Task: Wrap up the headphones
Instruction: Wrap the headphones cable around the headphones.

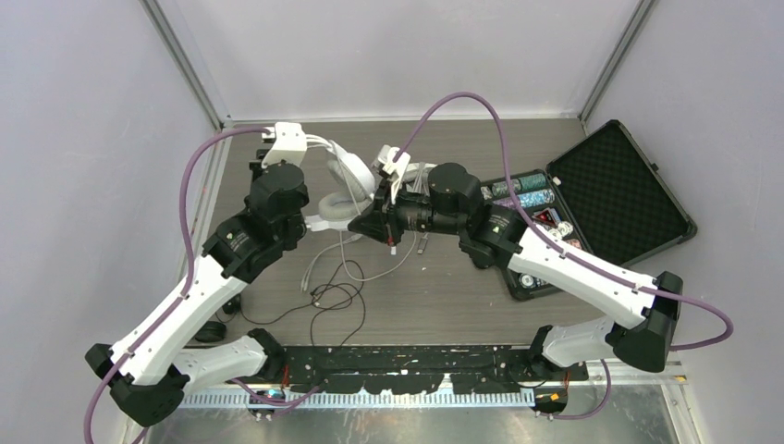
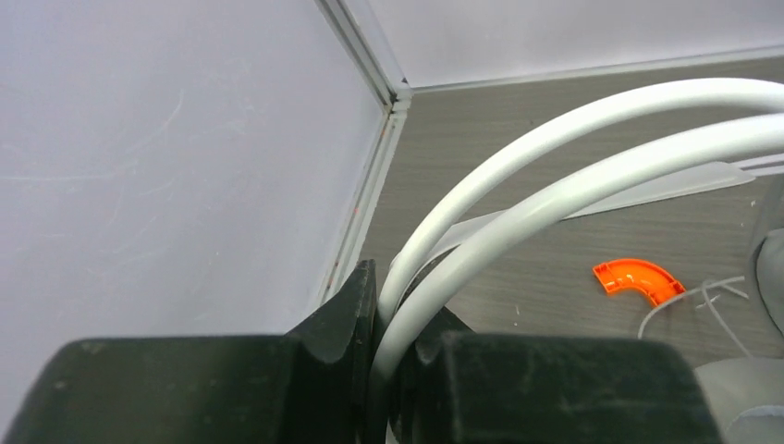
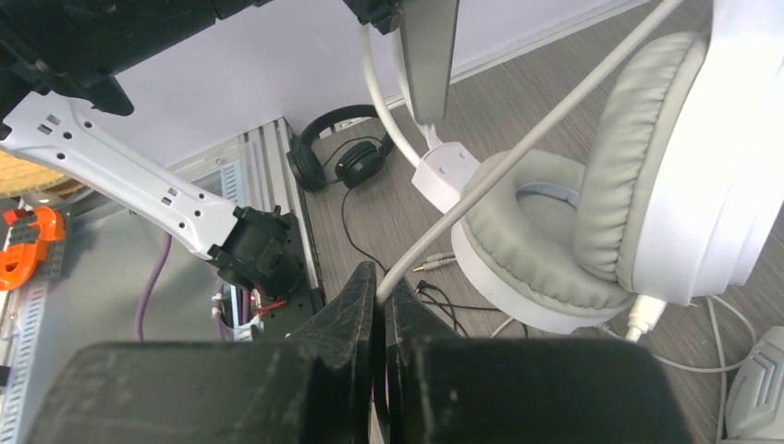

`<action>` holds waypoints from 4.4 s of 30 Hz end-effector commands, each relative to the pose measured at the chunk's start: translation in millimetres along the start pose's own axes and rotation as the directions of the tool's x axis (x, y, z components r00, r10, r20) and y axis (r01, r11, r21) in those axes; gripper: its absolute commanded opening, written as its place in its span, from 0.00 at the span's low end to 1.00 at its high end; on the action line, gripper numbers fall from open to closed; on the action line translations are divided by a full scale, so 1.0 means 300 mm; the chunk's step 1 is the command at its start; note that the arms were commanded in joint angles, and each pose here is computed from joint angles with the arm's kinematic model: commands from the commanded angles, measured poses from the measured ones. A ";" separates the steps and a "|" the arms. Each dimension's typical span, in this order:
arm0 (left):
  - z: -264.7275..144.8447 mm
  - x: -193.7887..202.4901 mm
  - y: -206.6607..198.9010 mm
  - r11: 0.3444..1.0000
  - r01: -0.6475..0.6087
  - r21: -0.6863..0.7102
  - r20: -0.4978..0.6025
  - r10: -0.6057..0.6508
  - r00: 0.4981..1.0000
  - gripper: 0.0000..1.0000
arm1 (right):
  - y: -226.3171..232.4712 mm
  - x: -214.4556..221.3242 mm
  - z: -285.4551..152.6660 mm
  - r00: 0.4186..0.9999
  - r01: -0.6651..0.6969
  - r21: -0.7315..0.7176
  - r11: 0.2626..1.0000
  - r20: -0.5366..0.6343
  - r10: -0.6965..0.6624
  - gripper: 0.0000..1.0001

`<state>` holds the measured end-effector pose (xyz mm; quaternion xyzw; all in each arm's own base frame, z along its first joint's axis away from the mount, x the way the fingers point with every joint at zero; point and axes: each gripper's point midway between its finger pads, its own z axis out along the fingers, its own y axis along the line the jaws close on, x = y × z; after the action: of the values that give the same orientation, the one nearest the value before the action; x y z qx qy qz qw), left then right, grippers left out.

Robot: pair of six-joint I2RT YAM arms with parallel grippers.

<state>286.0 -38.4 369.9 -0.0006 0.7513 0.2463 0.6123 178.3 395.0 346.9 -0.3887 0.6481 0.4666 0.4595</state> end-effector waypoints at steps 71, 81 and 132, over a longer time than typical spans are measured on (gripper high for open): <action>-0.283 -0.319 0.096 0.558 0.739 0.378 -0.177 -0.739 0.650 0.00 | -0.157 0.267 0.270 0.837 0.424 0.093 0.901 0.340 -0.429 0.05; -0.311 -0.352 0.074 0.514 0.744 0.427 -0.217 -0.740 0.636 0.00 | -0.143 0.292 0.239 0.827 0.419 0.078 0.905 0.379 -0.416 0.22; -0.516 -0.357 -0.003 0.437 0.549 0.713 -0.322 -0.491 0.809 0.00 | -0.329 0.178 0.020 0.821 0.192 0.100 0.976 0.529 -0.215 0.00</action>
<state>185.9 -138.5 442.9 0.0764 0.8195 -0.2374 0.5159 249.8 379.5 265.8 -0.3207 0.4542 0.4937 0.6687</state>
